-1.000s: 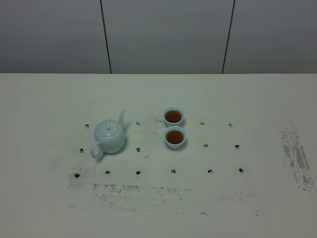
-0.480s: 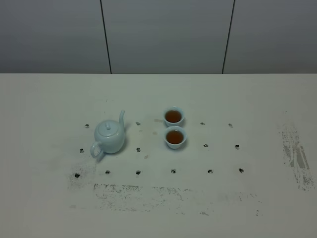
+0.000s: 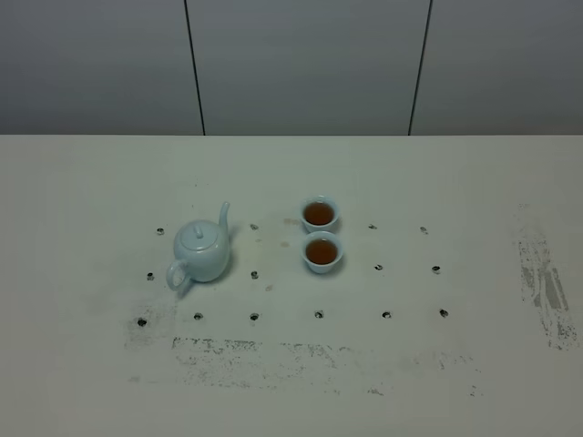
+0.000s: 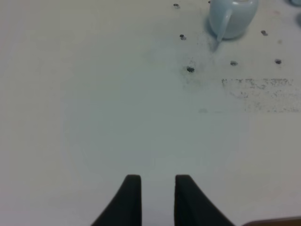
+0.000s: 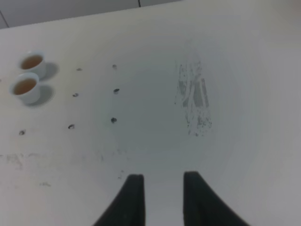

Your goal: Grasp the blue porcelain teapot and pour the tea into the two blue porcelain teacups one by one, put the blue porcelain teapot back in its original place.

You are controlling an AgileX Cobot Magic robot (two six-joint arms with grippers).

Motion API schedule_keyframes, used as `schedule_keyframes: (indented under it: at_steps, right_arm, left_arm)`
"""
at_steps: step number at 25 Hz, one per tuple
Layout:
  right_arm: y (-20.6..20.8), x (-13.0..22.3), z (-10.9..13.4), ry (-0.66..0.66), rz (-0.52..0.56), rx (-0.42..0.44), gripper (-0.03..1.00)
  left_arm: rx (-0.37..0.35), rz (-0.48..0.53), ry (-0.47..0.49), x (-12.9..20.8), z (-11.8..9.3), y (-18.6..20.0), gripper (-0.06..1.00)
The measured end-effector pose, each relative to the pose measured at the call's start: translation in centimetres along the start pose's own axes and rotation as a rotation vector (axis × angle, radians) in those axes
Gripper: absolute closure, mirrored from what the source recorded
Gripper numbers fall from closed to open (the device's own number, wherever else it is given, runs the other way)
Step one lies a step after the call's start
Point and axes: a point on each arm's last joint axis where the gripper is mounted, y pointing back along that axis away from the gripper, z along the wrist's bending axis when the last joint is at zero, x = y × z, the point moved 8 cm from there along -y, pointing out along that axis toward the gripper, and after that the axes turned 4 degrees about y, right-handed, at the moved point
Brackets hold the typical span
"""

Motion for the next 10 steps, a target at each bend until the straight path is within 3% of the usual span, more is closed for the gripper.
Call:
schedule_keyframes:
  at_steps: [10]
  right_arm:
    - [0.0, 0.0, 0.0, 0.0, 0.0, 0.0, 0.75]
  left_arm:
    - [0.0, 0.0, -0.001, 0.0, 0.0, 0.0, 0.71]
